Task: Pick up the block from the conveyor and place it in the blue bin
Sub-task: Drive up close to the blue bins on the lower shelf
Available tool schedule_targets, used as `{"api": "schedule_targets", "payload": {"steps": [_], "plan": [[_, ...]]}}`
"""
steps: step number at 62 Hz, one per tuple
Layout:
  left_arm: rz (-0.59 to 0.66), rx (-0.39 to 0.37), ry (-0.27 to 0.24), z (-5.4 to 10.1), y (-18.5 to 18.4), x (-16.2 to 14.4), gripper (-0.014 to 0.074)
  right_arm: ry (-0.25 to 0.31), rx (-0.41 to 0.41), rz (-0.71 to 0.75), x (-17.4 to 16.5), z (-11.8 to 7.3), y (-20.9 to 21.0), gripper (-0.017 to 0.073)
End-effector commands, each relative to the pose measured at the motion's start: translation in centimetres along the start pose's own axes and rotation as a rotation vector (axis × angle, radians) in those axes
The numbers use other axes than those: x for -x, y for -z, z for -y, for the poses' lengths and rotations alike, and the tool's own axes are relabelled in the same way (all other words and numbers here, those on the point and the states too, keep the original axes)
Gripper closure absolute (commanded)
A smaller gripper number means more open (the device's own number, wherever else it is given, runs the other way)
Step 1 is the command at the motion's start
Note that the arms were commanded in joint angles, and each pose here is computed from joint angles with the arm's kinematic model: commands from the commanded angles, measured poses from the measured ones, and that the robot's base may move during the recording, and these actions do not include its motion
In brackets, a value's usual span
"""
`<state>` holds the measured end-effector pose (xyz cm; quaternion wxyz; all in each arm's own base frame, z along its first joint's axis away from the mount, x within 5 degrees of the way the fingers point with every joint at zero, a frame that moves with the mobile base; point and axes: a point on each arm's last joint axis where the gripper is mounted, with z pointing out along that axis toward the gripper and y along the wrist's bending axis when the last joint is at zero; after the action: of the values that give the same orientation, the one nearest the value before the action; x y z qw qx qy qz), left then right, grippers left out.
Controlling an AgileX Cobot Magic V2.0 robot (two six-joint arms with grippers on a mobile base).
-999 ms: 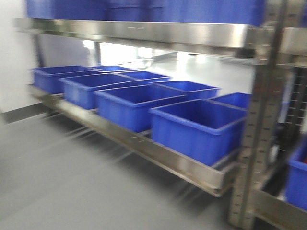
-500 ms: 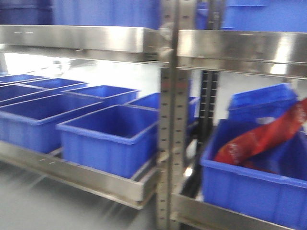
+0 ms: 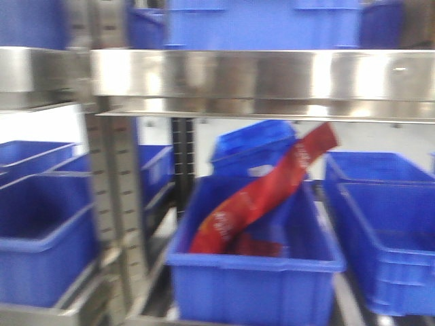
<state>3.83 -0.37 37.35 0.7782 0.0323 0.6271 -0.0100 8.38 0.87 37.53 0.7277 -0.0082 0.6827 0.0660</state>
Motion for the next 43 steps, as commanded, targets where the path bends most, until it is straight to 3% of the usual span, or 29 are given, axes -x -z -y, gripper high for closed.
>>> {"api": "schedule_targets", "payload": {"steps": [1,43], "plan": [[0.027,-0.001,0.014,0.00,0.09,0.27,0.0705,0.007,-0.004,0.022,0.26,0.03,0.11,0.0721],[0.027,-0.001,0.014,0.00,0.09,0.27,0.0705,0.007,-0.004,0.022,0.26,0.03,0.11,0.0721]]}}
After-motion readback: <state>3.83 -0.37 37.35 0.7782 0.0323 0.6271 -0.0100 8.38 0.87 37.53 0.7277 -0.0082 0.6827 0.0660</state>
